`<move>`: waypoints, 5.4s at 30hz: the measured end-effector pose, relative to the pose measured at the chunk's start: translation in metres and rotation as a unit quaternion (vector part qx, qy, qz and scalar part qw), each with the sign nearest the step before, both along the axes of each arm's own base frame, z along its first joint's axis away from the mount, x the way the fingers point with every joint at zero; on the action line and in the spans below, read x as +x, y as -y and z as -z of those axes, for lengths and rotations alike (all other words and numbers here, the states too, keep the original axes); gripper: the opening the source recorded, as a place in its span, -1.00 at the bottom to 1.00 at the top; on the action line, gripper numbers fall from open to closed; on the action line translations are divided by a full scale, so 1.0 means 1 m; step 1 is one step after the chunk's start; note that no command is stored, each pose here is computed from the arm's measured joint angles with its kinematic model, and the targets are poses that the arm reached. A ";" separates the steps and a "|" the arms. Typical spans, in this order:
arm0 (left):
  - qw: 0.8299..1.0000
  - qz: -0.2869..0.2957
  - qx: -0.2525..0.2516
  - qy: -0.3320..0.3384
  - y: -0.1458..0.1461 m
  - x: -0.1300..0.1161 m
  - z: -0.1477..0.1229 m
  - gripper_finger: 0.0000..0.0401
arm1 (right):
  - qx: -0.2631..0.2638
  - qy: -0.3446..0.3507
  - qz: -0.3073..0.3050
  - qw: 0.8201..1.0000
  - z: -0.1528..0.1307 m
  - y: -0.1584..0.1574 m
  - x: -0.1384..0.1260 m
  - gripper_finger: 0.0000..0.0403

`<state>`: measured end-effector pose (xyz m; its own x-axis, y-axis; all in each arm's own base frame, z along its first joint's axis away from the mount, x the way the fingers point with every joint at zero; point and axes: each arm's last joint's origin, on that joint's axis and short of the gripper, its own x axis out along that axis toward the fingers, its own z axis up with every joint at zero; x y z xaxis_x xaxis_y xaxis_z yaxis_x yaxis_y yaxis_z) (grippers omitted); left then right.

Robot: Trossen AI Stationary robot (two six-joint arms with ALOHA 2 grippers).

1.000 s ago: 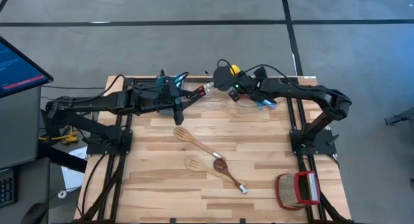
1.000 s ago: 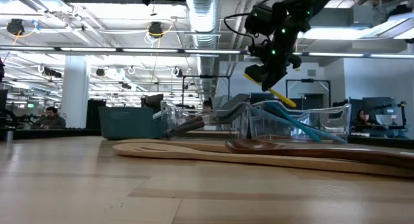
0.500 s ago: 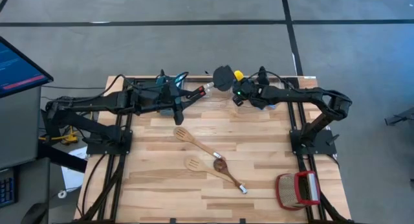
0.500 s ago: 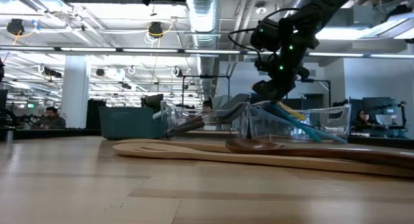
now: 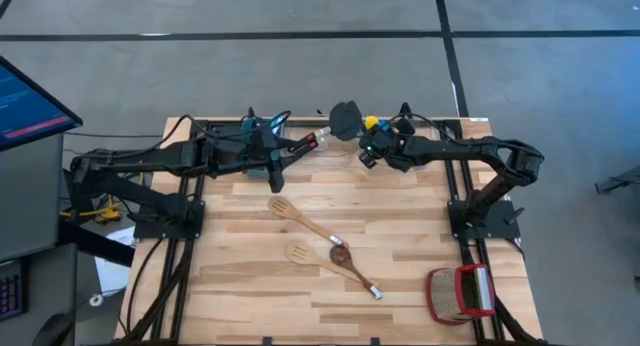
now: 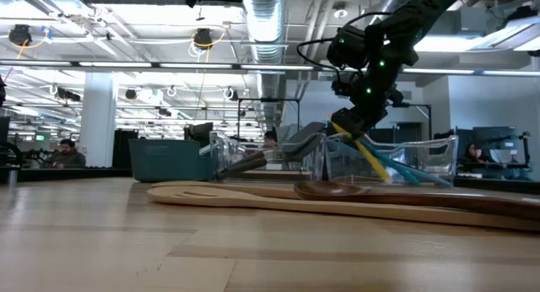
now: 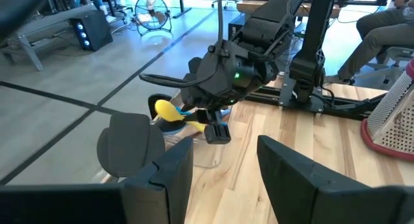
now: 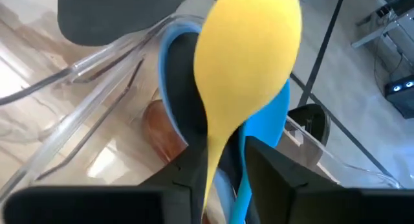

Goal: Pick & Place Kitchen Items
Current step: Put the yellow serving spoon into the right transparent bin, then put the brown serving spoon into the right transparent bin

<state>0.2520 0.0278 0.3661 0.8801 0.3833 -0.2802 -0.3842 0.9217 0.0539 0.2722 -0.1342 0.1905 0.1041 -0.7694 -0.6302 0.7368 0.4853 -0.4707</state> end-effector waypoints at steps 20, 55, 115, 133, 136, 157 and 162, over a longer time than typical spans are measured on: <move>1.000 -0.004 -0.021 0.008 0.000 0.000 0.000 -0.21 | -0.068 0.072 -0.087 0.991 -0.107 -0.019 0.004 -0.42; 1.000 -0.001 -0.021 0.009 0.001 0.000 0.000 -0.21 | 0.135 0.400 -0.294 0.857 -0.200 -0.139 -0.050 -0.73; 0.945 0.218 -0.244 0.013 0.089 -0.005 0.001 -0.21 | 0.280 0.509 -0.351 0.734 -0.220 -0.319 -0.023 -1.00; 0.945 0.222 -0.240 0.008 0.091 -0.006 0.002 -0.21 | 0.423 0.229 -0.100 0.871 -0.178 -0.365 0.024 -1.00; 0.945 0.222 -0.240 0.008 0.091 -0.006 0.002 -0.21 | 0.450 0.173 -0.079 0.872 -0.156 -0.376 0.033 -1.00; 0.945 0.222 -0.240 0.007 0.091 -0.006 0.002 -0.21 | 0.400 0.019 -0.002 0.916 -0.062 -0.359 0.088 -0.84; 0.945 0.221 -0.240 0.005 0.091 -0.006 0.003 -0.21 | 0.392 -0.025 -0.015 0.919 -0.051 -0.351 0.090 -0.62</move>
<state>0.2460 -0.0634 0.3633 0.9277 -0.1927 -0.3199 0.0463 0.9093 -0.4135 0.3625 0.2166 0.2416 0.0729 -0.0729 -0.9947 0.7046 0.7096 -0.0003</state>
